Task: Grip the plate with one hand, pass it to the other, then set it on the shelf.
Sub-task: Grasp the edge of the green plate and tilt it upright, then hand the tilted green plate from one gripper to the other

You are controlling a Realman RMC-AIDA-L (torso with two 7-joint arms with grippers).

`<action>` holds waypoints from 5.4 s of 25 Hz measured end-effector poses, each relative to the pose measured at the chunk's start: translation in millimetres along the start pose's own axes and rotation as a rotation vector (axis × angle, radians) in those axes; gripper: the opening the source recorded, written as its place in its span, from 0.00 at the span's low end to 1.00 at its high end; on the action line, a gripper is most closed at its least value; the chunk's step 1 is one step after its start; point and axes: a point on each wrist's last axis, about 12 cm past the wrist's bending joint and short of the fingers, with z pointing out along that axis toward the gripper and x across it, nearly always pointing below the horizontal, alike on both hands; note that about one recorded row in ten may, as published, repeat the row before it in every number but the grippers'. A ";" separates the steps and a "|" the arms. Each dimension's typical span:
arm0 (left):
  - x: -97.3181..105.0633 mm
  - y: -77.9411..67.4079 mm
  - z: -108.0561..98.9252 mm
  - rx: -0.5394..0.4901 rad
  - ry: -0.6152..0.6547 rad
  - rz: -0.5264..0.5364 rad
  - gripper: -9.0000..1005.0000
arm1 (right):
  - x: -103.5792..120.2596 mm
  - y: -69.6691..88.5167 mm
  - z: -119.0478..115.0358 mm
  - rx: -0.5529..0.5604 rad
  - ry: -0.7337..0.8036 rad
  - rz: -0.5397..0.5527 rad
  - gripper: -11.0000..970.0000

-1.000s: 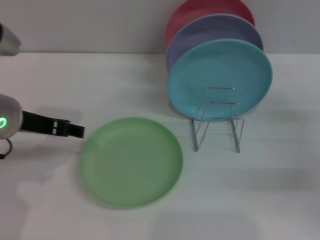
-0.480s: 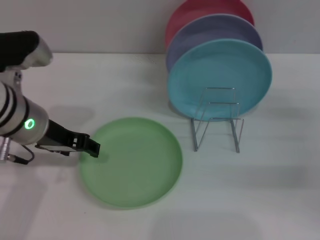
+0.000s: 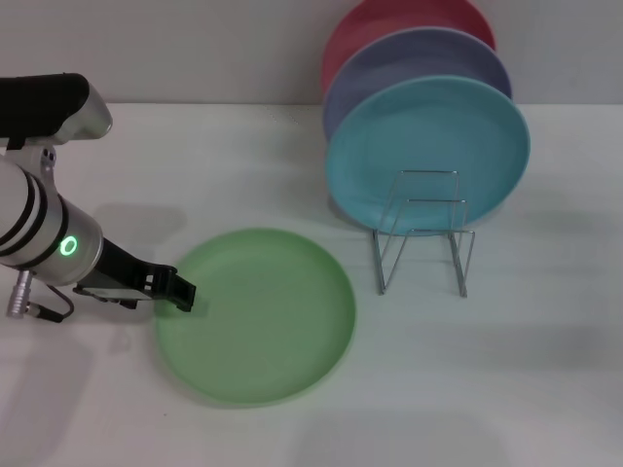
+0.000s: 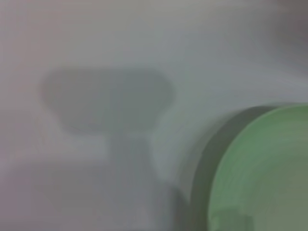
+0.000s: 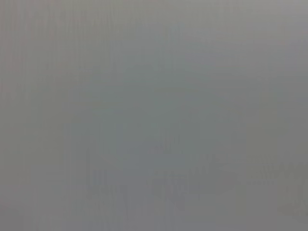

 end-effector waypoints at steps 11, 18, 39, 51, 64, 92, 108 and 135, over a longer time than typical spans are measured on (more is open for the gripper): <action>0.8 3.2 6.3 -0.006 0.011 0.003 0.71 | -0.5 -0.4 -1.0 0.000 -0.004 0.006 0.78; 0.3 2.5 11.2 -0.006 0.028 0.012 0.69 | -0.5 -0.7 -1.6 0.001 -0.004 0.007 0.78; 1.2 2.2 16.5 -0.011 0.044 0.029 0.40 | -0.1 -1.3 -3.5 0.005 -0.001 0.009 0.78; -0.3 1.6 17.6 -0.006 0.051 0.038 0.23 | -0.1 -1.3 -3.9 0.005 -0.001 0.010 0.78; 1.1 3.4 15.0 0.007 0.047 0.052 0.08 | -0.2 -1.1 -3.7 0.005 -0.002 0.010 0.78; 0.5 44.3 -23.2 0.051 -0.466 0.028 0.04 | 8.2 0.6 -10.9 0.021 0.057 -0.033 0.78; 29.8 59.1 -8.0 -0.070 -0.941 0.005 0.04 | 15.3 5.9 -9.6 0.026 0.103 -0.047 0.78; 115.7 23.5 39.2 -0.052 -1.420 0.013 0.04 | 16.4 6.5 -7.3 0.019 0.113 -0.050 0.78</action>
